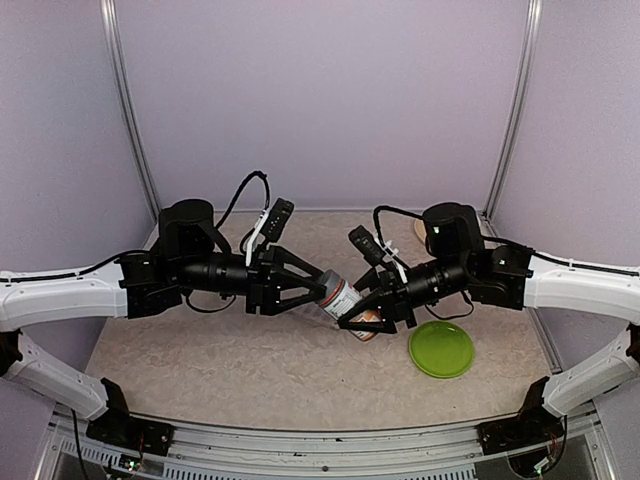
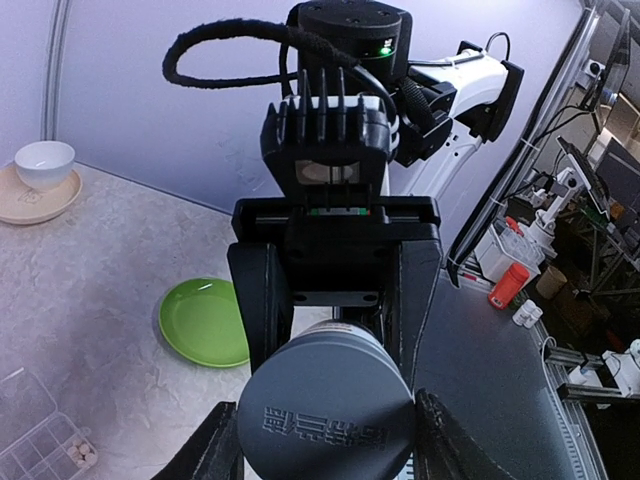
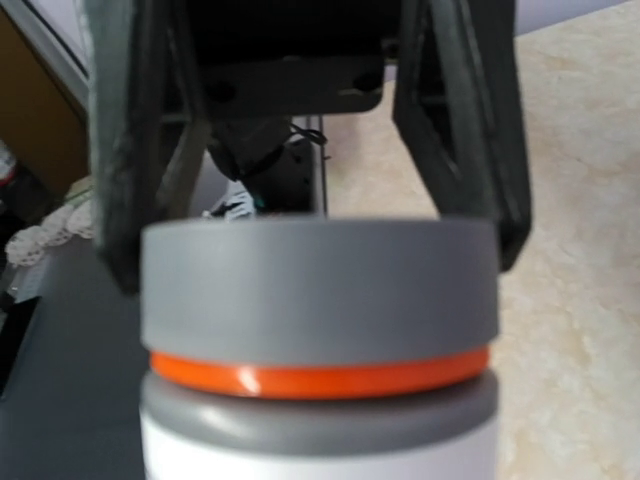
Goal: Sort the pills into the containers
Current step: Screw the lid of the pill bottle onto the pill bottle, then pass from the right arm to the left
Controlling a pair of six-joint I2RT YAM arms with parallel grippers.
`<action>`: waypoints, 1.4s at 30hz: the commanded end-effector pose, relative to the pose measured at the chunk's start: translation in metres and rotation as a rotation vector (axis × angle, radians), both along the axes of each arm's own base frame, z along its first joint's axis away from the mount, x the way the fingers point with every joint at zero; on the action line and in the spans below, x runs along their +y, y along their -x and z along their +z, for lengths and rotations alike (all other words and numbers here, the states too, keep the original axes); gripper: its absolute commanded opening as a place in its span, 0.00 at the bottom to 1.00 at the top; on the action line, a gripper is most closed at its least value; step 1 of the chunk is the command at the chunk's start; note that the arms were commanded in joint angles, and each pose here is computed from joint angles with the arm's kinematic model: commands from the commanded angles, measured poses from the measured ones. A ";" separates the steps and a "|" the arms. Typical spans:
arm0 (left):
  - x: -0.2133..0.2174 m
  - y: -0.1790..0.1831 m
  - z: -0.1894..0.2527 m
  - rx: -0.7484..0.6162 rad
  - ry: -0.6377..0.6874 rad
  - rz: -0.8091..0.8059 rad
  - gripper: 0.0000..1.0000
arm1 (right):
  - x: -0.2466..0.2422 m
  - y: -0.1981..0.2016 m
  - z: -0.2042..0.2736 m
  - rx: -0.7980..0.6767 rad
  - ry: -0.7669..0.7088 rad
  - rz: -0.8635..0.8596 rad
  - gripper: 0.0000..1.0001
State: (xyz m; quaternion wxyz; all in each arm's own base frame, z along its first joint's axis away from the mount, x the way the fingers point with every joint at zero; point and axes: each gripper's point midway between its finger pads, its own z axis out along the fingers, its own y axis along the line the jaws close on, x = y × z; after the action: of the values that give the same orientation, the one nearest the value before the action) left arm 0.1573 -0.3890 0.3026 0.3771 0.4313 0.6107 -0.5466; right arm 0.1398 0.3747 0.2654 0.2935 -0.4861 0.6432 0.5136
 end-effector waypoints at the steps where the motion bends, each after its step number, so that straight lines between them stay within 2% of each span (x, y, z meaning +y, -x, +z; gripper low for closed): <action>1: -0.001 0.030 0.007 -0.115 0.038 -0.129 0.00 | 0.004 0.000 0.027 0.032 -0.082 0.040 0.22; 3: -0.001 0.026 0.007 -0.111 0.040 -0.105 0.18 | 0.004 -0.002 0.024 0.022 -0.073 0.032 0.22; 4: -0.001 0.025 0.007 -0.104 0.039 -0.096 0.24 | 0.004 -0.004 0.022 0.012 -0.067 0.020 0.22; 6: -0.002 0.021 0.006 -0.083 0.038 -0.079 0.47 | 0.003 -0.012 0.017 -0.025 -0.046 -0.027 0.22; 8: -0.004 0.016 0.005 -0.044 0.037 -0.053 0.60 | 0.000 -0.019 0.015 -0.075 -0.033 -0.065 0.22; 10: -0.006 0.009 0.001 -0.002 0.026 -0.022 0.67 | -0.003 -0.026 0.013 -0.117 -0.020 -0.109 0.22; 16: -0.011 -0.004 -0.006 0.119 0.013 0.020 0.76 | -0.010 -0.045 0.006 -0.235 0.011 -0.208 0.21; 19: -0.013 -0.012 -0.008 0.144 -0.005 0.049 0.74 | -0.014 -0.051 0.005 -0.274 0.015 -0.244 0.21; 22: -0.014 -0.015 -0.010 0.155 -0.019 0.063 0.68 | -0.015 -0.056 0.004 -0.291 0.026 -0.266 0.21; 27: -0.017 -0.018 -0.013 0.165 -0.032 0.068 0.47 | -0.012 -0.059 -0.004 -0.282 0.048 -0.272 0.21; 32: -0.019 -0.018 -0.015 0.152 -0.032 0.061 0.19 | -0.011 -0.058 -0.003 -0.270 0.039 -0.269 0.22; 34: -0.018 -0.020 -0.014 0.144 -0.032 0.069 0.15 | -0.011 -0.058 -0.004 -0.266 0.041 -0.268 0.26; 37: -0.015 -0.027 -0.011 0.150 -0.025 0.106 0.15 | -0.011 -0.058 -0.007 -0.262 0.052 -0.272 0.45; 39: -0.010 -0.034 -0.010 0.158 -0.023 0.139 0.15 | -0.013 -0.062 -0.010 -0.260 0.064 -0.293 0.67; 41: -0.004 -0.042 -0.010 0.163 -0.026 0.174 0.16 | -0.015 -0.065 -0.012 -0.259 0.076 -0.309 0.83; 42: -0.002 -0.045 -0.011 0.168 -0.029 0.187 0.16 | -0.016 -0.066 -0.013 -0.260 0.084 -0.318 0.97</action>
State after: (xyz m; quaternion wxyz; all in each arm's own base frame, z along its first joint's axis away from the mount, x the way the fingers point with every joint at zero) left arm 0.1921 -0.3986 0.2798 0.3546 0.3501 0.6796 -0.5383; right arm 0.1850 0.3630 0.2475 0.3955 -0.4781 0.6776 0.3948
